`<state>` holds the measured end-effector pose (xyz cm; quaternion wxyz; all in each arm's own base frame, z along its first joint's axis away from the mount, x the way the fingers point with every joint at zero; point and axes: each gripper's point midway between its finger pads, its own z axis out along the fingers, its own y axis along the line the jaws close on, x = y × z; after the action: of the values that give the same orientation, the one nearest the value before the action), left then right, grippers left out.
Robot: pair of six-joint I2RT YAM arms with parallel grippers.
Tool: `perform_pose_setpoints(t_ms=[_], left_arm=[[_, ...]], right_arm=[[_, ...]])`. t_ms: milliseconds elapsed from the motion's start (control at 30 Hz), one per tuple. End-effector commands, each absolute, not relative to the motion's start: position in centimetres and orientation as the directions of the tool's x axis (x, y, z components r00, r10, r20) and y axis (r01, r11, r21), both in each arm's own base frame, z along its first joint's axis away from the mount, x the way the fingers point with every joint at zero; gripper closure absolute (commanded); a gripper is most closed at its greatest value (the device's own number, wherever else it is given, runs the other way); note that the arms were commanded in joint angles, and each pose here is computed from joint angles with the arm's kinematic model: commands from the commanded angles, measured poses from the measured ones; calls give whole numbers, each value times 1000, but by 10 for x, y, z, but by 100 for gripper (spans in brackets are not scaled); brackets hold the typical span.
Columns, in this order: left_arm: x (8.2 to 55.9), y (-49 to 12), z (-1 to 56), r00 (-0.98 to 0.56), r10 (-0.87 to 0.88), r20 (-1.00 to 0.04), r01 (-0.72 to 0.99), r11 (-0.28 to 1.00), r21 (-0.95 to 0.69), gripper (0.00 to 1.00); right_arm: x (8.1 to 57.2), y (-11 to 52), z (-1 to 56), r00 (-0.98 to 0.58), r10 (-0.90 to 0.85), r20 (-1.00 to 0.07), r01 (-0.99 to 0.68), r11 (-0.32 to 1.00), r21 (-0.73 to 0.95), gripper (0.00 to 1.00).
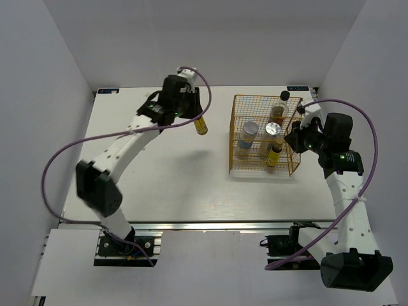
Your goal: Organize the condiment bottles
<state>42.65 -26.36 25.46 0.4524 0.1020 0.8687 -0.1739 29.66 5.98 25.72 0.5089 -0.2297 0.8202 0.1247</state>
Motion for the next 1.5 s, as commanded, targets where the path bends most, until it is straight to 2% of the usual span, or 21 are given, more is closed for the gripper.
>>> perform_pose_setpoints(t_ms=[0, 33, 233, 467, 800, 967, 1467], left_arm=[[370, -279, 355, -435, -69, -898, 556, 764, -328, 100], [361, -282, 359, -449, -82, -890, 572, 739, -357, 100], [311, -325, 377, -473, -63, -879, 702, 575, -419, 100], [311, -377, 370, -464, 14, -886, 755, 530, -387, 100], [340, -428, 338, -449, 60, -891, 748, 572, -338, 100], [335, -450, 310, -451, 139, -882, 753, 589, -292, 100], [331, -456, 240, -435, 317, -843, 711, 696, -106, 100]], right_arm=[[308, 58, 277, -319, -199, -927, -466, 884, -30, 93], [309, 58, 276, -323, -193, -926, -459, 888, -25, 100], [318, 58, 275, -353, -155, -923, -441, 897, 19, 100], [320, 57, 278, -354, -154, -923, -434, 901, 16, 100], [316, 54, 276, -352, -157, -923, -420, 908, 6, 100], [316, 52, 275, -352, -160, -922, -412, 911, -1, 100], [316, 53, 267, -369, -157, -916, -414, 910, 11, 100]])
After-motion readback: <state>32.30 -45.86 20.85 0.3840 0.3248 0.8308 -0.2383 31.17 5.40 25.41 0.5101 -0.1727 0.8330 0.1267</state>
